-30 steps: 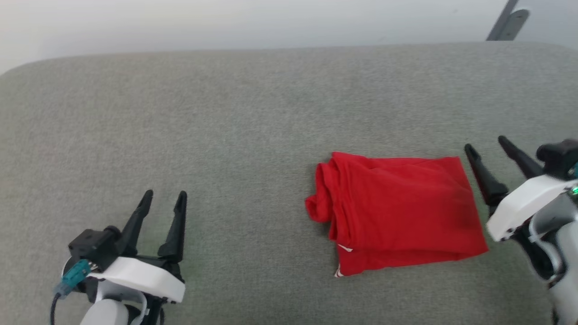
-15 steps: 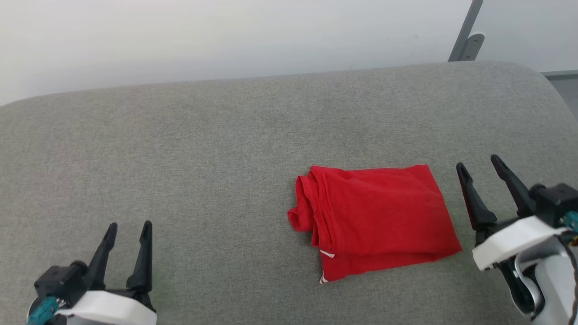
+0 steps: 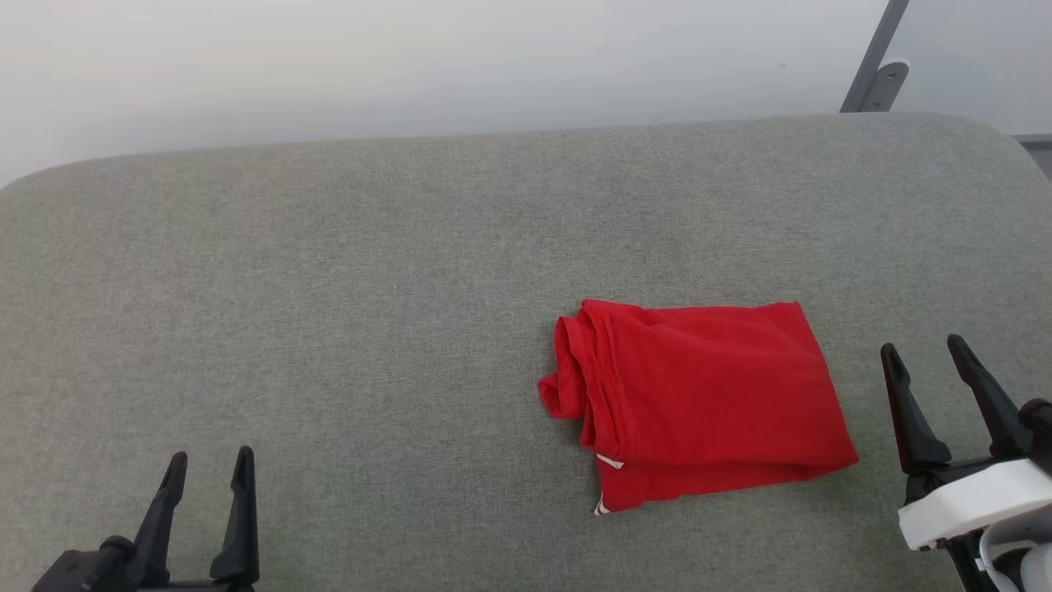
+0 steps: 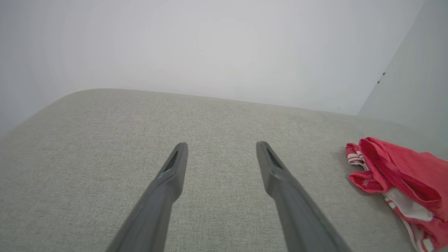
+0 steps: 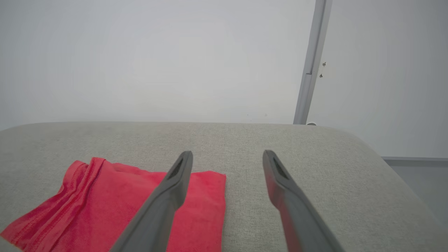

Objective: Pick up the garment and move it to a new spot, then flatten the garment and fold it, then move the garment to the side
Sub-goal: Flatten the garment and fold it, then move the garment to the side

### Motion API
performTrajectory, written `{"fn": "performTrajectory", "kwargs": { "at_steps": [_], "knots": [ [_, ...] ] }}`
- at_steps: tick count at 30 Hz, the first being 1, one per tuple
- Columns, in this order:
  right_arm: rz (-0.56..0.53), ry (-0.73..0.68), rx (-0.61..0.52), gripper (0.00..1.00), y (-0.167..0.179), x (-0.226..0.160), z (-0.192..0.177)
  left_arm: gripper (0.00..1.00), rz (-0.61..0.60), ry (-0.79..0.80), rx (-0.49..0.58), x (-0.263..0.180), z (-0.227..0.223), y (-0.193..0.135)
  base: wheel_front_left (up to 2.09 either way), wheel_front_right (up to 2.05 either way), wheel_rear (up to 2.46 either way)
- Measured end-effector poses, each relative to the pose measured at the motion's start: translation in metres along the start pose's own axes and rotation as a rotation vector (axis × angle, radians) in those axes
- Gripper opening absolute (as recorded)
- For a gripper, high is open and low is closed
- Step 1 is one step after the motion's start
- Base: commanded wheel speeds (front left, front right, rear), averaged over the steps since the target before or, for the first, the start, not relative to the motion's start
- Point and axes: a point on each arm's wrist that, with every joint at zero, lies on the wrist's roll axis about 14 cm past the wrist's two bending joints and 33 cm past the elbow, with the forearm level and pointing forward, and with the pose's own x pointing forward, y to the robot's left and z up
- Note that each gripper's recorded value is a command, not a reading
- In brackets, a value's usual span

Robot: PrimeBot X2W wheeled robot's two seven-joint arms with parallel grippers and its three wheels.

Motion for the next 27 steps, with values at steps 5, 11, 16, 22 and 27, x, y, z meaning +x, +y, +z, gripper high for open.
{"fn": "performTrajectory", "kwargs": {
  "at_steps": [5, 11, 16, 22, 27],
  "knots": [
    [-0.012, 0.001, 0.020, 1.00, 0.001, -0.001, 0.002, 1.00, 0.002, 0.000, 0.001, -0.001, 0.000, 0.000, 0.00, 0.00, 0.00],
    [-0.007, 0.010, 0.024, 1.00, 0.006, 0.000, 0.002, 1.00, -0.003, 0.000, 0.004, 0.000, 0.000, -0.001, 0.00, 0.00, 0.00],
    [-0.002, 0.030, 0.020, 1.00, 0.007, 0.001, -0.001, 1.00, -0.006, 0.002, 0.004, 0.001, 0.000, -0.002, 0.00, 0.00, 0.00],
    [0.022, 0.186, 0.004, 1.00, 0.005, 0.011, -0.022, 1.00, -0.028, 0.007, -0.007, 0.013, -0.004, -0.011, 0.00, 0.00, 0.00],
    [0.113, 0.499, -0.127, 1.00, 0.006, 0.021, -0.061, 1.00, -0.057, 0.007, -0.024, 0.033, -0.007, -0.022, 0.00, 0.00, 0.00]
  ]
}}
